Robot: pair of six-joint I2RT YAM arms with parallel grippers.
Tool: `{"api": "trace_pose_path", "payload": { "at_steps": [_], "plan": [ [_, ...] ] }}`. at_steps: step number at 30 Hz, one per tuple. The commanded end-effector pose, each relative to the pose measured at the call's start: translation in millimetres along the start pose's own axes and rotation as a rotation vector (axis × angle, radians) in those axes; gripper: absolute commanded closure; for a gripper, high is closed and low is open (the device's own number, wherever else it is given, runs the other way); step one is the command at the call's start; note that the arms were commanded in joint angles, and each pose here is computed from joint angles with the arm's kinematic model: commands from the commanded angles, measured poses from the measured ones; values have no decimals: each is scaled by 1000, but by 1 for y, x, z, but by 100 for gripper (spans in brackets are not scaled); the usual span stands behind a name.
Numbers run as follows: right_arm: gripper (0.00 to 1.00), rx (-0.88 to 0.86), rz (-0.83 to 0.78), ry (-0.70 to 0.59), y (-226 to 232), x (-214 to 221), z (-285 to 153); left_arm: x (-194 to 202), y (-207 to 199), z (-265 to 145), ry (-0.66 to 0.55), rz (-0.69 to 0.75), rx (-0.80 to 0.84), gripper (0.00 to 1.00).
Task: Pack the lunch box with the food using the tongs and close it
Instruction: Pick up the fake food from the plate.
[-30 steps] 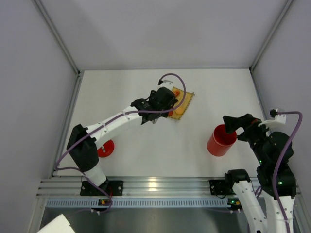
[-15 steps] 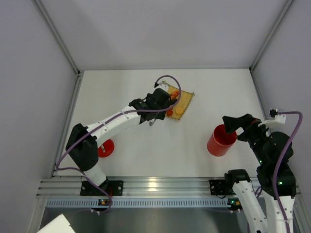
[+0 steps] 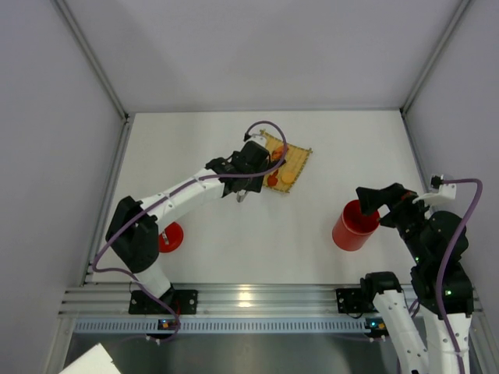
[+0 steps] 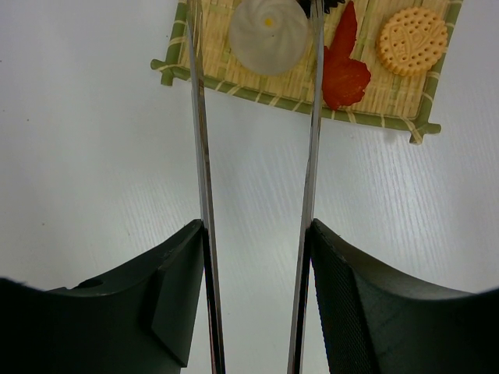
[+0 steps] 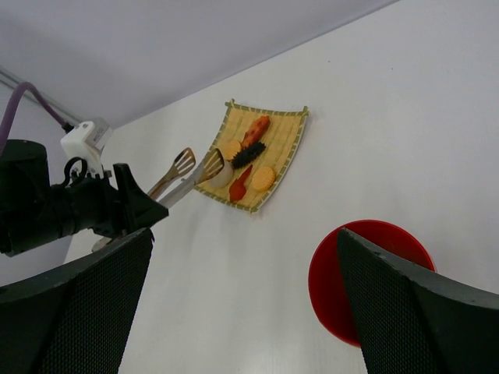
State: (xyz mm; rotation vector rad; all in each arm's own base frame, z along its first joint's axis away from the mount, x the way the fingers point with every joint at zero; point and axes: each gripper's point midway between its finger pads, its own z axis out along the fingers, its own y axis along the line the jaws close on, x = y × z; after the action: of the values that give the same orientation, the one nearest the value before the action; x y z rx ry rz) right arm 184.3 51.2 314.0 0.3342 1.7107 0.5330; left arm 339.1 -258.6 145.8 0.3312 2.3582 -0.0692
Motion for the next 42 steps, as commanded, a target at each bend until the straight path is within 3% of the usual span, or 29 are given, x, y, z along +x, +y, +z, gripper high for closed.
{"api": "trace_pose_path", "payload": {
  "at_steps": [1, 14, 17, 18, 22, 33, 42],
  "plan": [
    [0, -11, 9, -23, 3, -5, -2, 0, -5, 11, -4, -22, 15, 41],
    [1, -10, 16, -18, 2, -3, -1, 9, -5, 18, 25, -21, 19, 44],
    [1, -10, 14, -18, 2, -3, -1, 6, -6, 16, 20, -21, 25, 55],
    [1, -10, 14, -18, 2, -3, -1, 7, -6, 16, 23, -19, 22, 65],
    [0, -11, 15, -20, 2, -3, -2, 0, -5, 8, 19, -19, 22, 77],
    [1, -13, 18, -26, 3, -5, -1, -38, -7, -51, -75, -12, 75, 78],
    [1, 11, -2, -43, 4, -17, -1, -42, -58, -115, -145, 83, 230, 77]
  ]
}}
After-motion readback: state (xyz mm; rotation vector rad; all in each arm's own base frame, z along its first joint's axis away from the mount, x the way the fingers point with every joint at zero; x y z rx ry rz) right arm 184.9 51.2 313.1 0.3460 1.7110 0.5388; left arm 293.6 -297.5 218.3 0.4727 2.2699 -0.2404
